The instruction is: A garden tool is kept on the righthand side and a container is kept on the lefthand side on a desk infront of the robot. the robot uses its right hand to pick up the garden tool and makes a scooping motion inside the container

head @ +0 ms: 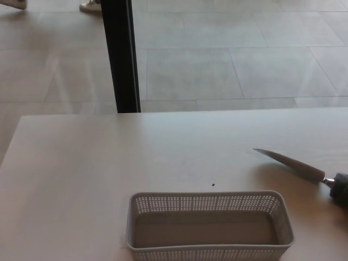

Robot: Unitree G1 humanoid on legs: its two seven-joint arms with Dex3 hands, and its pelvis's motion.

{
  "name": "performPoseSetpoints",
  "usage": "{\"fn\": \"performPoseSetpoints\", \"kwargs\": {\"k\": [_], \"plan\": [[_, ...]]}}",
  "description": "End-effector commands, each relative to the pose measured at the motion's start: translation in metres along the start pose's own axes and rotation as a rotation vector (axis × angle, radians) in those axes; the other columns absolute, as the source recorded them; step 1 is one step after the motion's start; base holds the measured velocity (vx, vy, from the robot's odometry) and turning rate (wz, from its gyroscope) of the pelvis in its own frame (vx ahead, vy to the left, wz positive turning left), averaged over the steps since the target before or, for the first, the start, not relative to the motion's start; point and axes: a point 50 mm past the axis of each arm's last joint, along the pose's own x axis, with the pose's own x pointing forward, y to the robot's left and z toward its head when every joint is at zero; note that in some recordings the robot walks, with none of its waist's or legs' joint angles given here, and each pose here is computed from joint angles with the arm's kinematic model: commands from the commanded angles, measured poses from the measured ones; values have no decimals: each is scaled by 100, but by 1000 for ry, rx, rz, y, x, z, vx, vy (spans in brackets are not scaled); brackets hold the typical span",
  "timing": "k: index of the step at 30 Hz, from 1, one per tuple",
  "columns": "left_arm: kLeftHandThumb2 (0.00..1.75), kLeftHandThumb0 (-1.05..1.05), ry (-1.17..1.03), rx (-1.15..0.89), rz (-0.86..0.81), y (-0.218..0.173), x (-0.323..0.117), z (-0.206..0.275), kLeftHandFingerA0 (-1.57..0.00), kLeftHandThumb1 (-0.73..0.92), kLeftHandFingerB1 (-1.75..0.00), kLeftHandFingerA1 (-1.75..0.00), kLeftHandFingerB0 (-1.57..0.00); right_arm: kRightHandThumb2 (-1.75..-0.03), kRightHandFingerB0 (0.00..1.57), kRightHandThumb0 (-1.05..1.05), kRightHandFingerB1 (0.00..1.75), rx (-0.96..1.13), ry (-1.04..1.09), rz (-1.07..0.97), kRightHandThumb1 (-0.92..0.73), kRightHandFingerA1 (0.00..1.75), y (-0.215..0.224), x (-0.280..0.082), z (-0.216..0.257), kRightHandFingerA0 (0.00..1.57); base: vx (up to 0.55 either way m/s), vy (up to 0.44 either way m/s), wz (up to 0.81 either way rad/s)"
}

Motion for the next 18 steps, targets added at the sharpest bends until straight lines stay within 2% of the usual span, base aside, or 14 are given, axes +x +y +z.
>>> {"fn": "performPoseSetpoints", "kwargs": {"k": [1,2,4,5,7,8,15,18], "plan": [[60,-52,32,6,26,10,-2,-6,-62,68,-48,-60,-57,-61,19,-73,28,-179,93,-36,-71,32,-17,4,-11,10,0,0,0],[60,-52,28,5,25,10,-2,-6,-62,67,-49,-63,-55,-100,0,-37,47,-166,104,-49,-41,52,-20,6,-10,2,0,0,0],[60,-52,28,5,23,10,-2,-6,-63,67,-50,-65,-57,-100,0,-37,47,-158,105,-58,-42,52,-21,7,-11,2,0,0,0],[60,-51,27,19,19,10,-2,-6,-62,68,-49,-62,-57,-86,14,-72,41,-152,105,-70,-55,44,-22,8,-11,7,0,0,0],[60,-52,22,11,20,10,-2,-6,-66,68,-49,-62,-59,-85,16,-69,41,-148,99,-88,-55,43,-21,10,-9,12,0,0,0],[61,-52,21,5,17,10,-2,-5,-66,68,-49,-63,-58,-61,25,-64,29,-142,92,-95,-68,32,-20,11,-9,19,0,0,0],[60,-52,25,5,17,8,-1,-5,-64,67,-48,-62,-56,-61,28,-60,30,-101,82,-162,-66,35,-13,17,-8,25,0,0,0],[60,-53,18,23,15,8,-2,-4,-64,68,-48,-61,-57,-61,21,-62,29,-99,103,-166,-68,32,-8,20,-9,15,0,0,0]]}}
